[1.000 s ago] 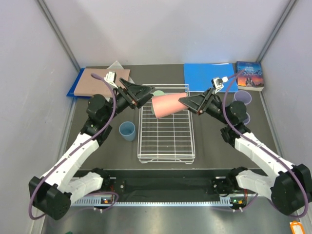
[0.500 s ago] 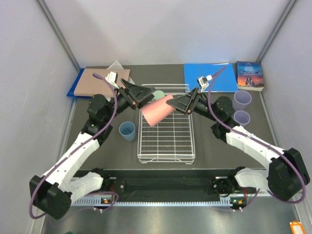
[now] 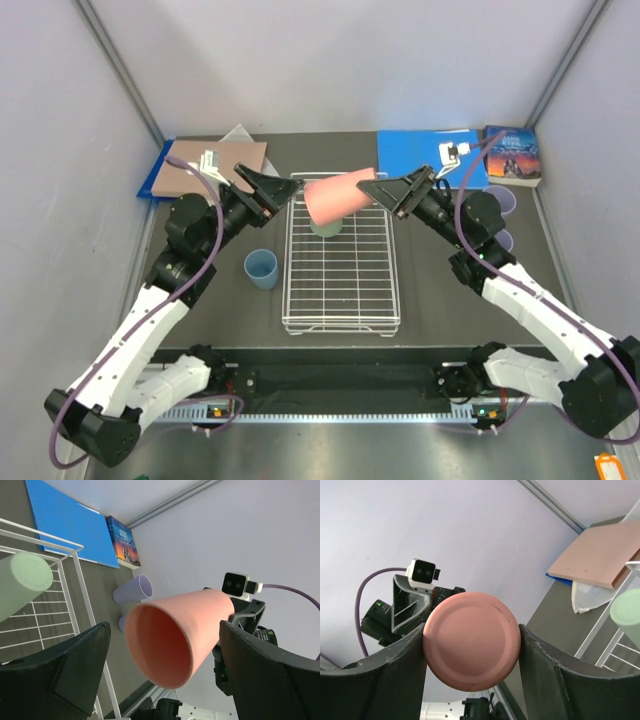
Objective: Unload the cups from the dish rack
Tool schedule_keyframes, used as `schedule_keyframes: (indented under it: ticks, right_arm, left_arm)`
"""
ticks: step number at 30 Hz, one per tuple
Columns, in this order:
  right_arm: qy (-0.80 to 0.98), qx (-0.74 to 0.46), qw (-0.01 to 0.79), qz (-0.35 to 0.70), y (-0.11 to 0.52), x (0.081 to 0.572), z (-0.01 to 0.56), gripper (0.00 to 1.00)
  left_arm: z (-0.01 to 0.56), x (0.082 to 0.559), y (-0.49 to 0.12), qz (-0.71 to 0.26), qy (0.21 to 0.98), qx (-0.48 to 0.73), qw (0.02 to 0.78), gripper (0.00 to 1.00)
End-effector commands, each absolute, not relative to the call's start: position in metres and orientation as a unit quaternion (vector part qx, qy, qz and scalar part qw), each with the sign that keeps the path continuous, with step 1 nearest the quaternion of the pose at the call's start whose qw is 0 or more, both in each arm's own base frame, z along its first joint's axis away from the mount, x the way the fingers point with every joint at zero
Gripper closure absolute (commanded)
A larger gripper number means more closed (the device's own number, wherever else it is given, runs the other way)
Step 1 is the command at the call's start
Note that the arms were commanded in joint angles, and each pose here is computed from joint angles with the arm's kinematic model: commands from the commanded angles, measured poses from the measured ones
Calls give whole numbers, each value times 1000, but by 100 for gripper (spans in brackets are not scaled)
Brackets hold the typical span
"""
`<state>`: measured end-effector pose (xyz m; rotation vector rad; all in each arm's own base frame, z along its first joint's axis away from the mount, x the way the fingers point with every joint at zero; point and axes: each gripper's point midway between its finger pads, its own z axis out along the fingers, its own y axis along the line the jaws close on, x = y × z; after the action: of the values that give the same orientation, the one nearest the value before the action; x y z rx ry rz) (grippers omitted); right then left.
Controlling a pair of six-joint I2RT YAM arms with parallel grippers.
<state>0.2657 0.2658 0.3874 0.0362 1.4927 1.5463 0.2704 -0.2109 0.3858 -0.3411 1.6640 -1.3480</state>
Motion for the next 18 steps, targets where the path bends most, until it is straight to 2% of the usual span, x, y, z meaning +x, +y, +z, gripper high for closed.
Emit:
schedule_keyframes:
  ticks: [1, 12, 18]
  right_arm:
    - [595, 27, 484, 641, 268, 276, 388, 100]
    - [590, 10, 451, 669, 292, 280, 378, 100]
    - [596, -12, 405, 693, 311, 265, 363, 100]
  left_arm:
    - [397, 264, -225, -590, 656, -102, 459, 7]
    - [404, 248, -251, -680, 619, -58, 389, 7]
    - [403, 250, -253, -683, 618, -57, 385, 12]
